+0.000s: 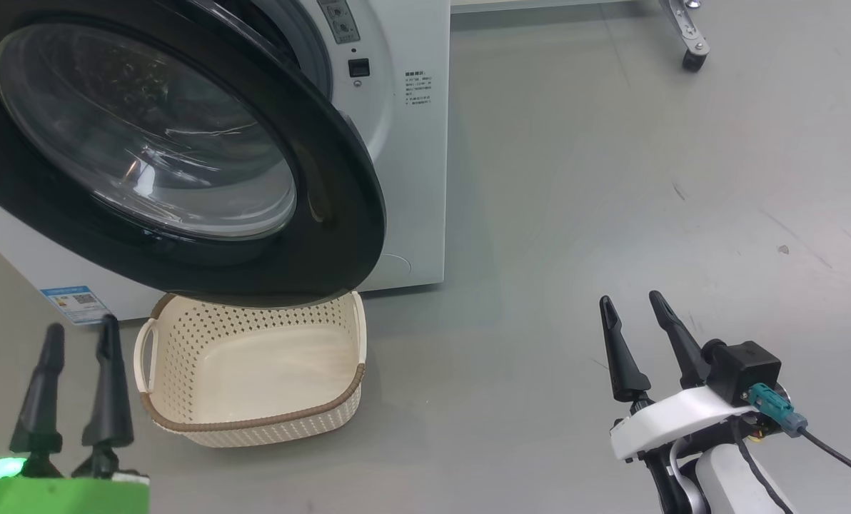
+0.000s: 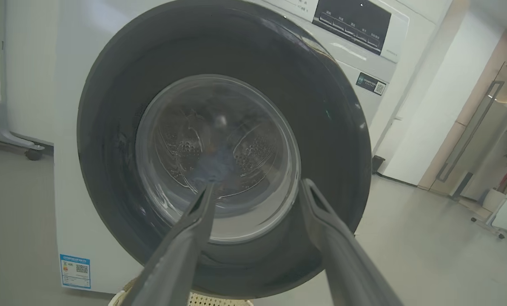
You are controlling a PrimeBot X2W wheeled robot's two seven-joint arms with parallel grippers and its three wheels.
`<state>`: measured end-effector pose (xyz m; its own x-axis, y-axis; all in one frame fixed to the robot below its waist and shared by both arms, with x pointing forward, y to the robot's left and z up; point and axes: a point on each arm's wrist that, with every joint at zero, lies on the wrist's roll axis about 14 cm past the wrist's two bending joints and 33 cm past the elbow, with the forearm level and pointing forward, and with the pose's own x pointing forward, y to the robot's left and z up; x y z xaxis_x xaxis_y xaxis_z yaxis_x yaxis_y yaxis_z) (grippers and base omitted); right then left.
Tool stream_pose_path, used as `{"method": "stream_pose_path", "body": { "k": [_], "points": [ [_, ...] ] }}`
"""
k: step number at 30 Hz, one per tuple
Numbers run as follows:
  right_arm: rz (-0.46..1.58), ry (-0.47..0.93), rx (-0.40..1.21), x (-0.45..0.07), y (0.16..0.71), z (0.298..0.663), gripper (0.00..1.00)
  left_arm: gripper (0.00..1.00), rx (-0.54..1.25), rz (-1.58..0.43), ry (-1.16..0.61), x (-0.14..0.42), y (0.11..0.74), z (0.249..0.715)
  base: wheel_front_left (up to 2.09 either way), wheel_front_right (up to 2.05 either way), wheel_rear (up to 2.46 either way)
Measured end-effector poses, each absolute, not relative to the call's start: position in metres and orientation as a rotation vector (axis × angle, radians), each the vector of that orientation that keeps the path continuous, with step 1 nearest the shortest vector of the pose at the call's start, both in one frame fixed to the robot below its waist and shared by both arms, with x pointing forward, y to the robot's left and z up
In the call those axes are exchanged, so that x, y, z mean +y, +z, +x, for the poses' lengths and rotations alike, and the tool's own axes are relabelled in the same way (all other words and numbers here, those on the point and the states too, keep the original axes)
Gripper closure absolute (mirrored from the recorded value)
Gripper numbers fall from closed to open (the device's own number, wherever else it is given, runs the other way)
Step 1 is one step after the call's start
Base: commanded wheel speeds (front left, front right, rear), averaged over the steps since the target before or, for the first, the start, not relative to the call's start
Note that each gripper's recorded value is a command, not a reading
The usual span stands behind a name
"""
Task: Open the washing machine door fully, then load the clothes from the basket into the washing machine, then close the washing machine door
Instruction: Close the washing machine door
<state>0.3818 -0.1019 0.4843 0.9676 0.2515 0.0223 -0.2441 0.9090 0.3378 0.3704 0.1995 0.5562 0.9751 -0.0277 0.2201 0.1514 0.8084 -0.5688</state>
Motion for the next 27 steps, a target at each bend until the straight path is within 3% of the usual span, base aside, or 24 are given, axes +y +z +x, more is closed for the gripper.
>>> {"method": "stream_pose_path", "body": {
  "k": [13, 27],
  "points": [
    [0.346, 0.247, 0.021, -0.105, 0.484, 0.382, 0.00, 0.00, 0.004, -0.329, -0.092, 0.192, 0.484, 0.353, 0.00, 0.00, 0.00],
    [0.346, 0.243, 0.028, -0.106, 0.481, 0.383, 0.00, 0.00, -0.028, -0.291, -0.004, 0.194, 0.488, 0.362, 0.00, 0.00, 0.00]
  ]
}}
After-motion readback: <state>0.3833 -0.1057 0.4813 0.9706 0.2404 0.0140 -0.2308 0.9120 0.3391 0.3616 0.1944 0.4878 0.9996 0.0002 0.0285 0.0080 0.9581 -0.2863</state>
